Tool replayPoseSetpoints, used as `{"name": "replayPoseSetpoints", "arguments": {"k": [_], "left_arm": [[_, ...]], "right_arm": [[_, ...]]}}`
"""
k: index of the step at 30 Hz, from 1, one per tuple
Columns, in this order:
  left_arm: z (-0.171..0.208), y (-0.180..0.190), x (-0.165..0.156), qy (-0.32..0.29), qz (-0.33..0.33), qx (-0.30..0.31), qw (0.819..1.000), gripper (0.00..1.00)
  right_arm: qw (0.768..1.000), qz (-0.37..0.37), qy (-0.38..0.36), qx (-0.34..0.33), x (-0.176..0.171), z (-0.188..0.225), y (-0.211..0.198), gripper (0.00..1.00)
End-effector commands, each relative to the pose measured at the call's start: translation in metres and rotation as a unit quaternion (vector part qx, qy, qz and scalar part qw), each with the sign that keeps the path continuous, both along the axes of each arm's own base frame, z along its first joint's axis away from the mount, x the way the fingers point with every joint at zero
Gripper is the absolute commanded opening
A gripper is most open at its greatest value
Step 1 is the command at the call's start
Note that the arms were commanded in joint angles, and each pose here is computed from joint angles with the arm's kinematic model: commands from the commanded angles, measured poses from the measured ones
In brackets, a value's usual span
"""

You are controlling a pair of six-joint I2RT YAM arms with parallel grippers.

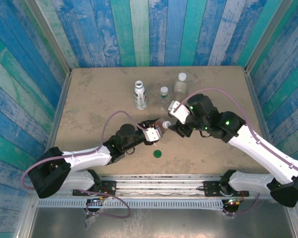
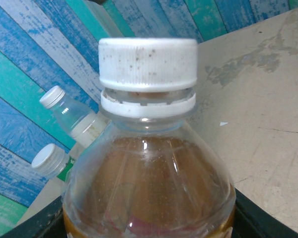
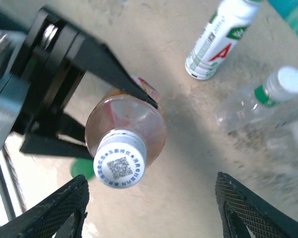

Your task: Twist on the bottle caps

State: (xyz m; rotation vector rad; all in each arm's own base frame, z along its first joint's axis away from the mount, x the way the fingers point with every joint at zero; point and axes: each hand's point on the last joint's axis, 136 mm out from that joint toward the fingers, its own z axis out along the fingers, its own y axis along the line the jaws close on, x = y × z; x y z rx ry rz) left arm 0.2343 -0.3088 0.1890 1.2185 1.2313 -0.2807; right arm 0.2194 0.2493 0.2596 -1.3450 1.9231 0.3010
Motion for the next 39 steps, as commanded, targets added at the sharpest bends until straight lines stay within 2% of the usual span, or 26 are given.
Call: {"name": "replayPoseSetpoints", "arguments": {"k": [1,4,9,12,17,18,22,24,25,27,29,30,31,32,33,35,39], "left_arm": [[0.003,-0.003,-0.009,-0.002,-0.026,-0.001,1.0,0.47],[0.007,-0.004,-0.011,-0.003,-0.031,-0.007,0.999,0.48],[0.004,-0.004,-0.01,-0.001,-0.029,0.001,1.0,0.48],[0.006,-0.003,-0.01,-0.004,-0.027,0.0,1.0,0.48],[0.008,-0.002,-0.012,-0.004,-0.03,-0.002,1.0,0.48],[0.008,-0.002,-0.012,-0.005,-0.029,-0.002,1.0,0.48],[0.007,-0.002,-0.011,-0.005,-0.026,-0.002,1.0,0.48],[0.008,-0.001,-0.009,-0.006,-0.02,-0.004,1.0,0.47],[0.008,0.0,-0.006,-0.007,-0.013,-0.006,1.0,0.47],[0.009,0.002,-0.001,-0.012,0.003,-0.012,1.0,0.45],[0.011,0.003,0.003,-0.014,0.01,-0.014,1.0,0.45],[0.012,0.003,0.005,-0.014,0.011,-0.015,1.0,0.45],[0.013,0.002,0.006,-0.015,0.011,-0.017,1.0,0.45],[0.014,0.003,0.007,-0.016,0.011,-0.018,1.0,0.45],[0.013,0.002,0.006,-0.015,0.008,-0.016,1.0,0.45],[0.015,0.002,0.006,-0.015,0.004,-0.018,1.0,0.45],[0.013,0.002,0.003,-0.006,-0.002,-0.008,1.0,0.45]], "right_arm": [[0.971,0.17,-0.092,-0.139,-0.016,-0.007,-0.006,0.68],[0.957,0.213,-0.106,-0.167,-0.019,-0.01,0.001,0.61],[0.954,0.239,-0.085,-0.16,-0.022,-0.017,0.018,0.48],[0.953,0.236,-0.078,-0.175,-0.019,-0.026,0.018,0.42],[0.953,0.222,-0.079,-0.191,-0.012,-0.032,0.016,0.39],[0.954,0.219,-0.078,-0.19,-0.01,-0.032,0.016,0.35],[0.971,0.175,-0.05,-0.152,-0.008,-0.024,0.025,0.13],[0.989,0.09,-0.026,-0.113,0.004,-0.02,0.028,0.02],[0.996,0.022,-0.008,-0.085,0.014,-0.017,0.028,0.01],[0.991,-0.125,0.041,-0.014,0.034,-0.01,0.022,0.01],[0.961,-0.244,0.116,0.065,0.04,-0.007,0.018,0.0],[0.933,-0.297,0.171,0.108,0.037,-0.009,0.017,0.0],[0.903,-0.322,0.24,0.154,0.03,-0.013,0.024,0.0],[0.886,-0.304,0.294,0.19,0.022,-0.011,0.037,0.01],[0.88,-0.276,0.321,0.217,0.017,-0.006,0.047,0.05],[0.886,-0.266,0.312,0.215,0.016,-0.009,0.044,0.12],[0.936,-0.212,0.239,0.149,0.014,-0.016,0.025,0.35]]}}
